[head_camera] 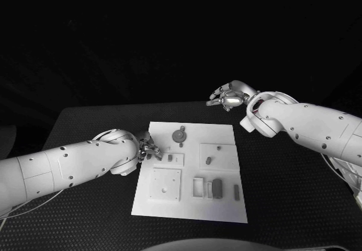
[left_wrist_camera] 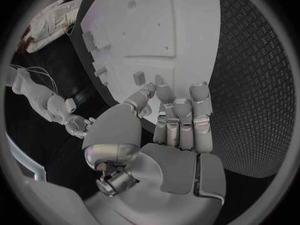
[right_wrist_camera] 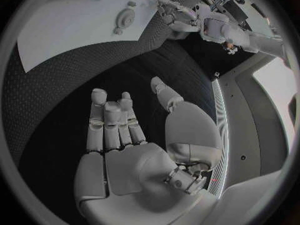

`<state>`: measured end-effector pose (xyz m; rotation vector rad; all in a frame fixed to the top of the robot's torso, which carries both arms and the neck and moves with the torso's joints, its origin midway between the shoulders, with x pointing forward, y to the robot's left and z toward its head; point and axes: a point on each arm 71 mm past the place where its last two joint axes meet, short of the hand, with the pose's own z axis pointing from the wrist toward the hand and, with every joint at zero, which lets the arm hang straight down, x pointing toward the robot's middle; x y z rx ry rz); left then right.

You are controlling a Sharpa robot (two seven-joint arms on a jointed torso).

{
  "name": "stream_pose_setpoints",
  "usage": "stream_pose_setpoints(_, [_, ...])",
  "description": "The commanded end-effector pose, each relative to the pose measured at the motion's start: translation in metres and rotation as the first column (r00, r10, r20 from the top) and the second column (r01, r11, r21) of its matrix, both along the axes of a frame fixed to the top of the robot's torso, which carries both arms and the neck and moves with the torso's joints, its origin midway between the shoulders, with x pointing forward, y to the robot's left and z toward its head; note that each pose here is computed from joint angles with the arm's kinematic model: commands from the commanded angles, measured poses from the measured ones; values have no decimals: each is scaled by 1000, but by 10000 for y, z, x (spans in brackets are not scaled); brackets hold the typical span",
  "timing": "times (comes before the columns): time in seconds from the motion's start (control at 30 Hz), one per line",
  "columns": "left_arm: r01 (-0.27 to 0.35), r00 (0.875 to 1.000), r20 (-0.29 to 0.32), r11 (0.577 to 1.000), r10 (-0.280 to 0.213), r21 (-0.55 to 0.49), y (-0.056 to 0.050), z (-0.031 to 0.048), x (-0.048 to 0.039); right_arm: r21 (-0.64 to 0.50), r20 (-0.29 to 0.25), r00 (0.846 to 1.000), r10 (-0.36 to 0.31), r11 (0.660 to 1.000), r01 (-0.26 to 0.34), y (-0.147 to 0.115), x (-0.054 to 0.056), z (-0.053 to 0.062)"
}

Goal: Assemble the parts on the task board

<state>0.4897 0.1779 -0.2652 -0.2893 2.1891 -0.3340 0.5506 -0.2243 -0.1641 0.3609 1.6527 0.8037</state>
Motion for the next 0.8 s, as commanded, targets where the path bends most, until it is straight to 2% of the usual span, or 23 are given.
stream_pose_setpoints(0.03, [9, 1000, -5, 1000, -9, 9, -10, -23, -8, -1, -4, 1000, 11, 1000, -11, 9, -4, -2])
stream_pose_setpoints(0.27, [9, 1000, 1, 1000, -9, 17, 0, -36, 0, -1, -4, 1000, 10, 1000, -10, 5, -5, -2])
stream_pose_setpoints(0.57, [34, 999, -27, 999, -34, 28, -33, -55, -18, -1, -4, 1000, 10, 1000, -10, 2, -5, -2])
stream_pose_setpoints(0.8, [37, 999, -22, 999, -37, 23, -56, -51, -17, -1, -4, 1000, 10, 1000, -10, 2, -6, -1])
